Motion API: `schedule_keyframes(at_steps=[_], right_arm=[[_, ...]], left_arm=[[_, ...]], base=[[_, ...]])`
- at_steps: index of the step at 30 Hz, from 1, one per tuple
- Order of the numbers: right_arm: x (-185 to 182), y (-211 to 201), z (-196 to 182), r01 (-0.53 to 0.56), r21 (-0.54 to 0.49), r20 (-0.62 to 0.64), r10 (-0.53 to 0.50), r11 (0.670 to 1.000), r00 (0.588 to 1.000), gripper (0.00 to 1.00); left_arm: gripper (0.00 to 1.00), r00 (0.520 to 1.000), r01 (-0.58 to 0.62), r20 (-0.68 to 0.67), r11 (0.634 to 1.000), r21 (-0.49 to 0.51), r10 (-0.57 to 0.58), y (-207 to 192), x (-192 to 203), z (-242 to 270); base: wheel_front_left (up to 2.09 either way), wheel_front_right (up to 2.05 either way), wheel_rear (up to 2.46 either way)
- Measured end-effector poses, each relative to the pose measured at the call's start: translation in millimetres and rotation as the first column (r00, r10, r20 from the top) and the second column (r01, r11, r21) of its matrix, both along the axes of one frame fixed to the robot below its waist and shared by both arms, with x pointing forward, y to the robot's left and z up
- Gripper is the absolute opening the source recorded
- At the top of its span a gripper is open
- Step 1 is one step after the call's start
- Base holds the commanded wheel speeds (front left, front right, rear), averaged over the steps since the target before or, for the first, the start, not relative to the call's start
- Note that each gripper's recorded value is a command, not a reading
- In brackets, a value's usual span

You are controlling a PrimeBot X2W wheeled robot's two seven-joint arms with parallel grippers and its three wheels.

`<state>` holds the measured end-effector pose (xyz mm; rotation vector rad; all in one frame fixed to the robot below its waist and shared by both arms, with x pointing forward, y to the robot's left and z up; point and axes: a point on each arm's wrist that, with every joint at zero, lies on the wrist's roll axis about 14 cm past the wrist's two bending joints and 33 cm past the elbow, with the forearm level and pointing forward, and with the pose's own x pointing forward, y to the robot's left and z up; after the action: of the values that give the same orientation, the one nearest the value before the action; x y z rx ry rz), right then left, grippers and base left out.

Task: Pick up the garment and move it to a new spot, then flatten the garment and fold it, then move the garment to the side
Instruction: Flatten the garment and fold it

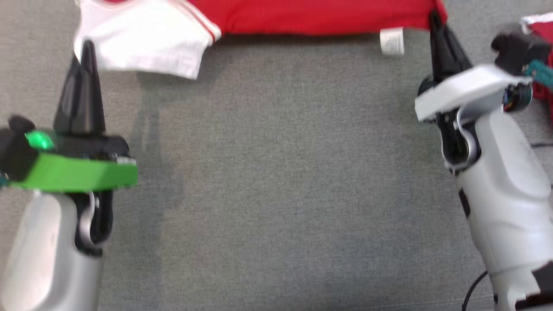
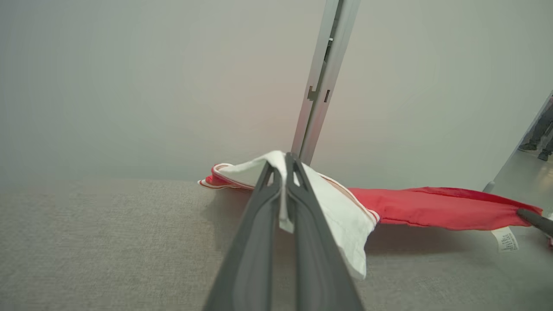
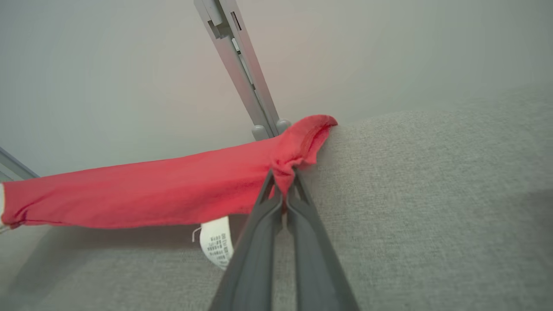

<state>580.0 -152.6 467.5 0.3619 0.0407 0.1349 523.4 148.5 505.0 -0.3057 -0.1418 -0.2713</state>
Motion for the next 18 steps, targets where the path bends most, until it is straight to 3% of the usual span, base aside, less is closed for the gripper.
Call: schedule_keyframes(at_steps=[7,18], right_arm=[[-68,-8,15,0.011,0.096,-0.025,-0.008,0.995,1.000,0.00],[-166,-27,39,0.064,0.124,-0.046,-0.058,0.990,0.997,0.00]], left_arm=[[0.00,0.999,-0.019,-0.036,0.999,-0.031,0.018,0,-69,11],[0.00,0.997,-0.027,-0.076,0.998,-0.065,0.022,-5,-152,33]], base=[[0.00,0.00,0.00],[0.00,0.00,0.00]])
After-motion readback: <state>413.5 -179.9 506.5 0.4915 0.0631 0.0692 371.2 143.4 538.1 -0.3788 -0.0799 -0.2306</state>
